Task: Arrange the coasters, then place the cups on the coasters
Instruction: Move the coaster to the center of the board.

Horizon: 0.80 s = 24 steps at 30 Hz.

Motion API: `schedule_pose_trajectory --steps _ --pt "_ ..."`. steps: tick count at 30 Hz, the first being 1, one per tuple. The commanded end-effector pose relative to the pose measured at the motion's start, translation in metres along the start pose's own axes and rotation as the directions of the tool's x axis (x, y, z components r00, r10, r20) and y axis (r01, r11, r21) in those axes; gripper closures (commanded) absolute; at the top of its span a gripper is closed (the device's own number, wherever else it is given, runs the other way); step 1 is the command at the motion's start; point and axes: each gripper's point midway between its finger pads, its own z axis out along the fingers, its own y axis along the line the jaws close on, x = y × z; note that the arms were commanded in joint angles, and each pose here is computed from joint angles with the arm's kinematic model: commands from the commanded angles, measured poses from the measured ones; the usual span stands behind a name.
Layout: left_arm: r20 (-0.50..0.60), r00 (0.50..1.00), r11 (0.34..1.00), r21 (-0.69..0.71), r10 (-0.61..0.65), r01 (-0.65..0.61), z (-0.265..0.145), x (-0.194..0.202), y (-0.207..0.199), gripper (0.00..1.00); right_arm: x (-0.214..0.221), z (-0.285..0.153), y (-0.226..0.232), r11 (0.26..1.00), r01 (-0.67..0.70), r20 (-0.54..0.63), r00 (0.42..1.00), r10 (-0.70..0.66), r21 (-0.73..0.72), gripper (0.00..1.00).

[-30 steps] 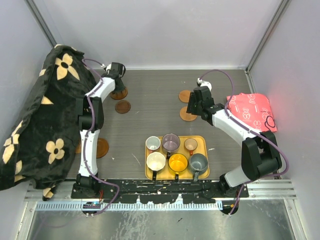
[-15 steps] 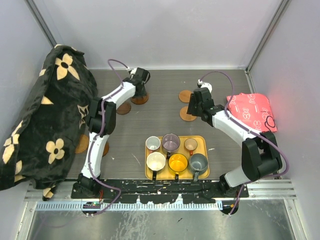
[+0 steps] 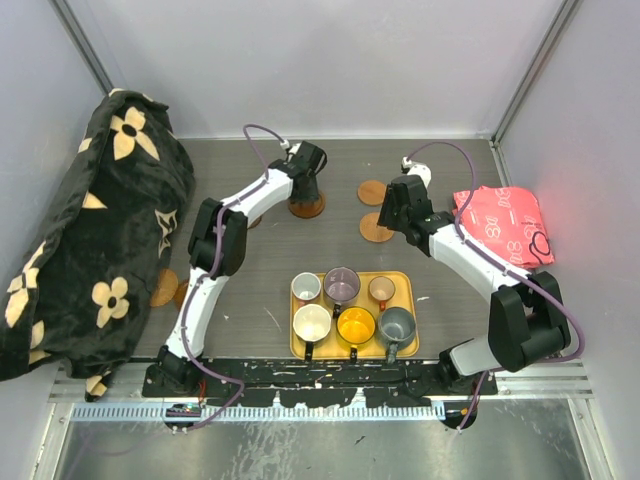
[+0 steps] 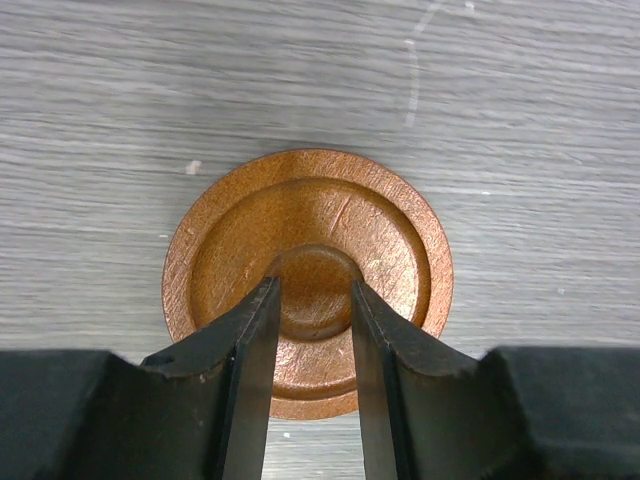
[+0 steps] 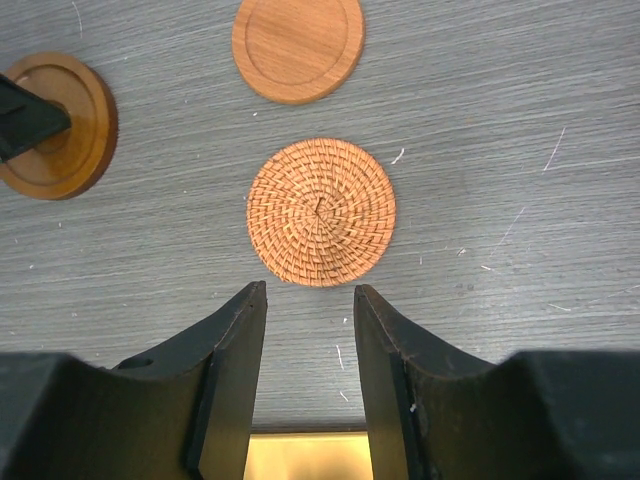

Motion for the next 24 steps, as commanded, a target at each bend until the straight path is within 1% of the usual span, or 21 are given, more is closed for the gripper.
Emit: schedule_pose_trajectory --steps 1,10,24 --pt "-0.044 0.999 0.998 0.060 0.003 0.000 -0.004 0.011 -0.031 0.63 -0.020 -0.006 0.000 0.999 -0.038 0.075 0.996 0.038 -0.004 0.54" --pt "-0.047 0.999 0.997 0.081 -0.003 0.007 0.007 0.010 -0.047 0.63 -0.018 -0.004 -0.002 0.999 -0.044 0.070 0.997 0.044 -0.002 0.54" --pt "-0.016 0.999 0.988 0.148 -0.048 0.050 0.022 0.003 -0.067 0.63 -0.014 0.001 -0.004 0.999 -0.043 0.057 0.997 0.043 0.007 0.54"
